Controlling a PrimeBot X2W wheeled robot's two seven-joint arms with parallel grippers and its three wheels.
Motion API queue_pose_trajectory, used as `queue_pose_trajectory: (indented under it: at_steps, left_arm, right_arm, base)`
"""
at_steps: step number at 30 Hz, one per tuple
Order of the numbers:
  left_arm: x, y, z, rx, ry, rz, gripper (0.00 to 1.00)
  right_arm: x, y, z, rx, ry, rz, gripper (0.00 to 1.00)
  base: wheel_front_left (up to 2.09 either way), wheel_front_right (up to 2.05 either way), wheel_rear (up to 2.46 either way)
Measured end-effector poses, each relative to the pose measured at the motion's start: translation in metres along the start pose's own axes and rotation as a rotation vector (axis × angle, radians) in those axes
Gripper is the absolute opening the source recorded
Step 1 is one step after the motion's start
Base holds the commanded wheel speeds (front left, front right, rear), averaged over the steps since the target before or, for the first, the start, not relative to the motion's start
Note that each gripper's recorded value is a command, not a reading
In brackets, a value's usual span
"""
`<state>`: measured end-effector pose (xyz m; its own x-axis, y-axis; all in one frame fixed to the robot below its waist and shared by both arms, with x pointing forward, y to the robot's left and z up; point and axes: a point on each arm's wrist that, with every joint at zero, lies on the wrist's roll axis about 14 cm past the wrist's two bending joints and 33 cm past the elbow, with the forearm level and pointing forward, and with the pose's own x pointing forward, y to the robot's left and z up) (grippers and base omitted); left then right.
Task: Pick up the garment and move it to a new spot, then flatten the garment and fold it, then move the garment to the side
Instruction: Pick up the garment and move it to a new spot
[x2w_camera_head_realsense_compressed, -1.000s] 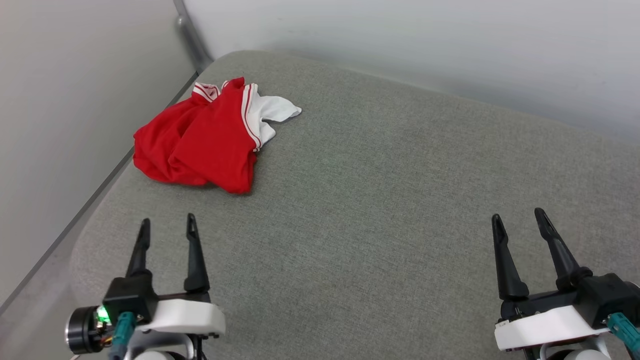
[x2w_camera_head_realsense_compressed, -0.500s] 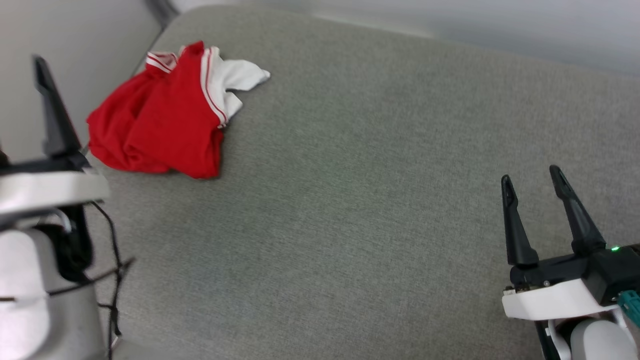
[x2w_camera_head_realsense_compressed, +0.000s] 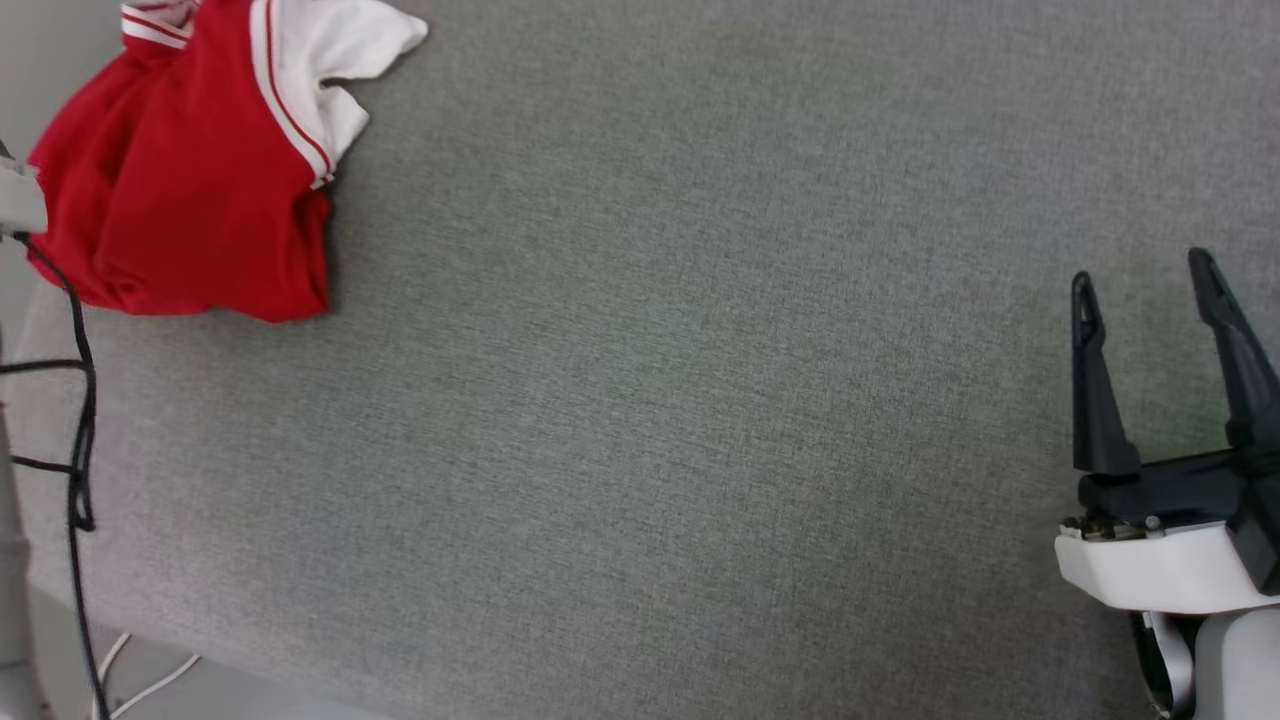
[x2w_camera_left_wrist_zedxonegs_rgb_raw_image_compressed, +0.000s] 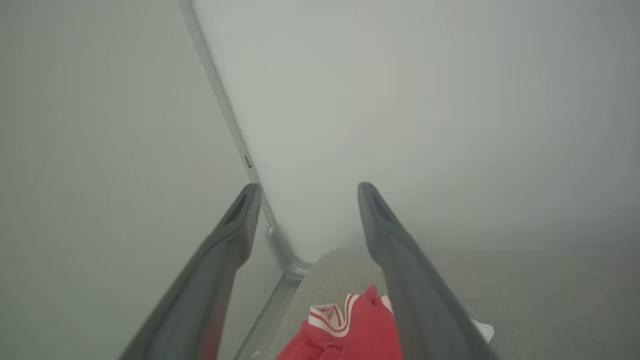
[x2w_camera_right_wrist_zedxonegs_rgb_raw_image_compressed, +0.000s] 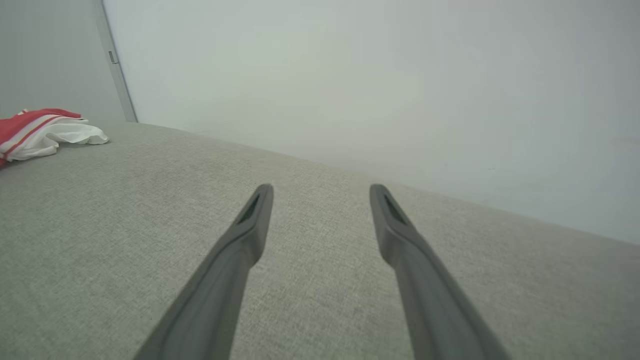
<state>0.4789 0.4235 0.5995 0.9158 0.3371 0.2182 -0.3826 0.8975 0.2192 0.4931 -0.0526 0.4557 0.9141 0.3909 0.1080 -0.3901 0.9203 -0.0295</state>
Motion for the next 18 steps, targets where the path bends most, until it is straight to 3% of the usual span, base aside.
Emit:
queue_pose_trajectory:
  at_steps: [7,18]
  left_arm:
    - [0.005,-0.023,-0.088,-0.050,0.446,-0.118,1.00]
    - [-0.065,-0.049,-0.198,-0.213,1.175,-0.201,1.00]
  right_arm:
    - [0.003,-0.010,-0.018,-0.022,0.018,-0.014,1.00]
    - [0.007,-0.023,-0.035,-0.053,0.027,-0.025,1.00]
  base:
    - [0.00,0.00,0.00]
    - [0.00,0.00,0.00]
